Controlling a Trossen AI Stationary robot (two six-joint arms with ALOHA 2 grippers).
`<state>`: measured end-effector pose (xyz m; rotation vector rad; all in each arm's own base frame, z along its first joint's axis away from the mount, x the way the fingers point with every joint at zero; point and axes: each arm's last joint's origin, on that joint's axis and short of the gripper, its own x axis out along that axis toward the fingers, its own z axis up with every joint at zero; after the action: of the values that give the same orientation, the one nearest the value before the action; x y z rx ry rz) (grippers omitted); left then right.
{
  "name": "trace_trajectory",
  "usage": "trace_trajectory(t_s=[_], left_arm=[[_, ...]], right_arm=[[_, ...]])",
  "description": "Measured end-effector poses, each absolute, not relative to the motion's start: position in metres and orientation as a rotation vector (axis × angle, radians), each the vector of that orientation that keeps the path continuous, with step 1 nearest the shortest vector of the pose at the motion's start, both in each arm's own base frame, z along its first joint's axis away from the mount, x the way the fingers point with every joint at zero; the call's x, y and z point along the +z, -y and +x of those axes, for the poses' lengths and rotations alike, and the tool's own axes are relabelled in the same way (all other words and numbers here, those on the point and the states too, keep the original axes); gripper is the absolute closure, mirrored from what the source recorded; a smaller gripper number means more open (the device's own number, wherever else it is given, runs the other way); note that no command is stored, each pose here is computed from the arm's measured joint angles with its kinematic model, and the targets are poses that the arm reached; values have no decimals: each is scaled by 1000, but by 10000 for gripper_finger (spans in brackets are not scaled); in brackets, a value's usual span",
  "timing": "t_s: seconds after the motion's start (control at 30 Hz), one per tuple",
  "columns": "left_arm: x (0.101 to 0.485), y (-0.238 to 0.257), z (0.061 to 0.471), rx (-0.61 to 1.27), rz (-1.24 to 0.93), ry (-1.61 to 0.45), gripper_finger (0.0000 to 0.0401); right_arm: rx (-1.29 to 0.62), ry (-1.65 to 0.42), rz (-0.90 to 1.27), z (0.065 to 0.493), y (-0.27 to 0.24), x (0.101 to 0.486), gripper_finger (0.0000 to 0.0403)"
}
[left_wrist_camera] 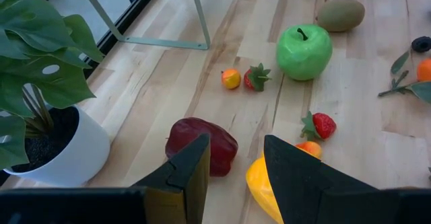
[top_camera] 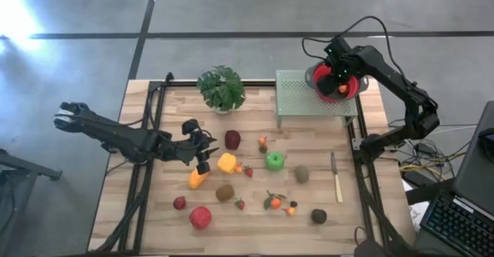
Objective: Pick & Place Fruit
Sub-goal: Put the red strawberry into the red strainer bowl on the shelf, then put the green apple into the red strainer bowl on the shelf
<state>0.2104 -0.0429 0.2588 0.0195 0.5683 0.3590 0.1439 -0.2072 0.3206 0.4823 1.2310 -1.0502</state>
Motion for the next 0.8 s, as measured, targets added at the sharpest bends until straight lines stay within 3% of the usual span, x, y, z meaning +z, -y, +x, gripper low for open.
trace_trajectory(t_s=[0.4,0.57,0.8], left_arm=[[259,43,210,359,19,-568,254],[259,43,210,353,16,-570,254],[259,43,210,353,13,-570,254]], right_arm=[[-1061,-1137,427,135,194,347,143],[-1046,-1028,397,128,178,371,154],[-881,-884,378,125,146,392,182]])
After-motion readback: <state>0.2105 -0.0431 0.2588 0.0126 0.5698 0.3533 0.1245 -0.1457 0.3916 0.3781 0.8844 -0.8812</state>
